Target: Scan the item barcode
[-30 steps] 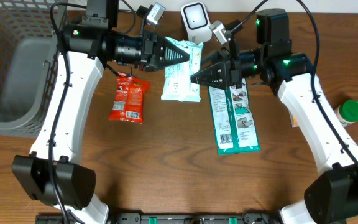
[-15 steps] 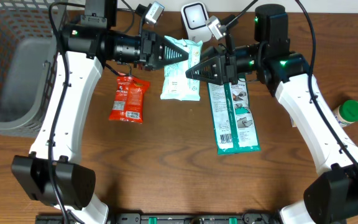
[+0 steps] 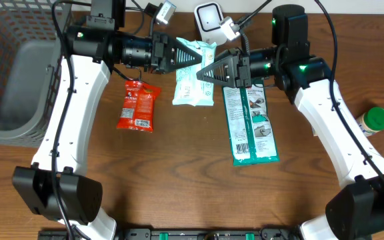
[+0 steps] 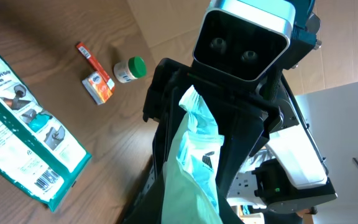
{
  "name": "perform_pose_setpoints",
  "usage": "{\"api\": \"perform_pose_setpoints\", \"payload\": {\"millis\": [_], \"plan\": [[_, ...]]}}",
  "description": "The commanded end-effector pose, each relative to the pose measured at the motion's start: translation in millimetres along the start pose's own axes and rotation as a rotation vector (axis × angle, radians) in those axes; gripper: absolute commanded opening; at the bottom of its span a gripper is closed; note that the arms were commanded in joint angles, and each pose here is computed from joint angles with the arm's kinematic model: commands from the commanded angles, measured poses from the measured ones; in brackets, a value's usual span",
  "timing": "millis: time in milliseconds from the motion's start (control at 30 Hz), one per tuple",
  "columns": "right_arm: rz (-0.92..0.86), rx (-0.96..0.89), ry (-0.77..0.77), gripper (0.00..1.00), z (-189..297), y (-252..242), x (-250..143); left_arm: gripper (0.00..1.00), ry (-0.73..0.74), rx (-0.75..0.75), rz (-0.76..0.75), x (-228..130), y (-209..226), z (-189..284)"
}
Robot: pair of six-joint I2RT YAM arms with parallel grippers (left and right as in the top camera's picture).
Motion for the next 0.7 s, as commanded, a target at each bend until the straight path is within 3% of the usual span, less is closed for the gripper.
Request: {"api": "perform_pose_setpoints", "payload": {"millis": [0, 200, 333, 433, 500, 667], "plan": [[-0.015, -0.008, 0.001, 0.2, -3, 0, 1, 0.07, 0.005, -0.009, -0.024, 1, 3, -3], [-0.014, -0.016, -0.002, 0.03, -3, -1, 1, 0.07, -0.006, -0.002, -0.063, 5, 4, -3], [-0.016, -0.068, -0.02, 0.01, -3, -8, 3, 0.17, -0.036, 0.136, -0.069, 11, 23, -1], [-0.009, -0.124, -0.037, 0.01, -2, -17, 5, 0.45, -0.057, 0.235, -0.073, 15, 36, 2], [-0.001, -0.159, -0.039, 0.01, -4, -22, 4, 0.56, -0.074, 0.266, -0.089, 19, 41, 4], [0.0, -0.259, -0.031, 0.01, -8, -36, -3, 0.7, -0.116, 0.275, -0.135, 30, 42, 13]]}}
Point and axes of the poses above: each gripper's point midway between its finger pads, its own z axis back along the fingers, its own y axis along the line the jaws close on, x = y × z, the point moved 3 cm from there along z, back along the fingers
